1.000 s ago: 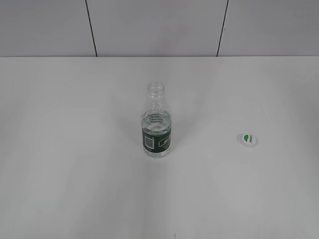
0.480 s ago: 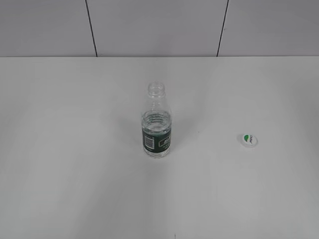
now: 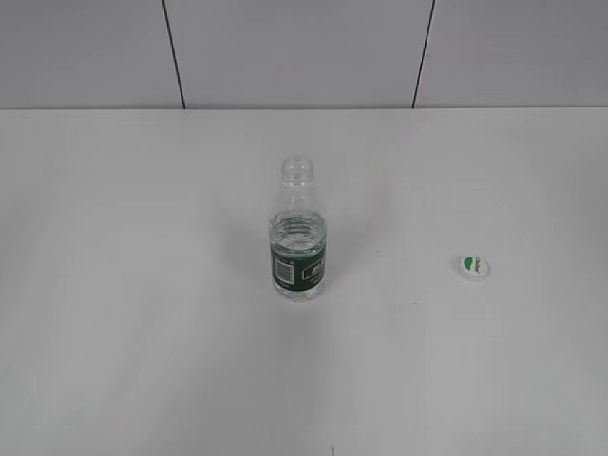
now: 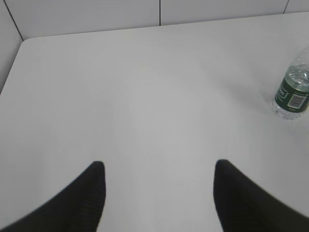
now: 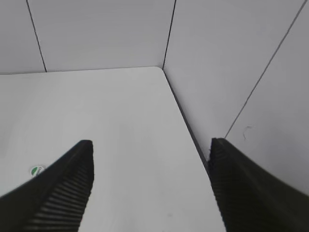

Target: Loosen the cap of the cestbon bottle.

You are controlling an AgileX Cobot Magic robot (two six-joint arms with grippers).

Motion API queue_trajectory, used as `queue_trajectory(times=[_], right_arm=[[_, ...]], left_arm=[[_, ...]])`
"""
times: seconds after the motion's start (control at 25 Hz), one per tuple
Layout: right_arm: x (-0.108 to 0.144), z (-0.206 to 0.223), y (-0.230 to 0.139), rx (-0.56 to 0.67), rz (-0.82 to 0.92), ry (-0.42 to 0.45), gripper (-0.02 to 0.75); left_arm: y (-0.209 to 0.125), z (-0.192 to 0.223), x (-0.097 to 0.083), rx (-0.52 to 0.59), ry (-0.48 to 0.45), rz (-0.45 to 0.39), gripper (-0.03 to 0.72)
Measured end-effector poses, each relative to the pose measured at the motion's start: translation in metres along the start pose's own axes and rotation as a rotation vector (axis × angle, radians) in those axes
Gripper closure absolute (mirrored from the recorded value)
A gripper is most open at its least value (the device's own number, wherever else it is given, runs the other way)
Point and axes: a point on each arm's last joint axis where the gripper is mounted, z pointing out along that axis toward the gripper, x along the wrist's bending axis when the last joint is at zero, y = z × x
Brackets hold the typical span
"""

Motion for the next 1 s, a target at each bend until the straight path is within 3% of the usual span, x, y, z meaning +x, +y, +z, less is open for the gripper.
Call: queue_trajectory(times=[0.44, 0.76, 1.0], right_arm=[[0.017, -0.004, -0.067, 0.021, -0.084, 0.121, 0.173], [0.037, 0.0, -0.119, 0.009, -0.101, 0.263, 0.173], [0.046, 0.007, -0.153, -0.002, -0.095, 0.291, 0.173]], left_arm=[[0.0, 0.0, 0.0, 0.0, 0.0, 0.0, 0.249], [0.0, 0.0, 0.0, 0.0, 0.0, 0.0, 0.249], [0.0, 0.0, 0.0, 0.0, 0.0, 0.0, 0.249]])
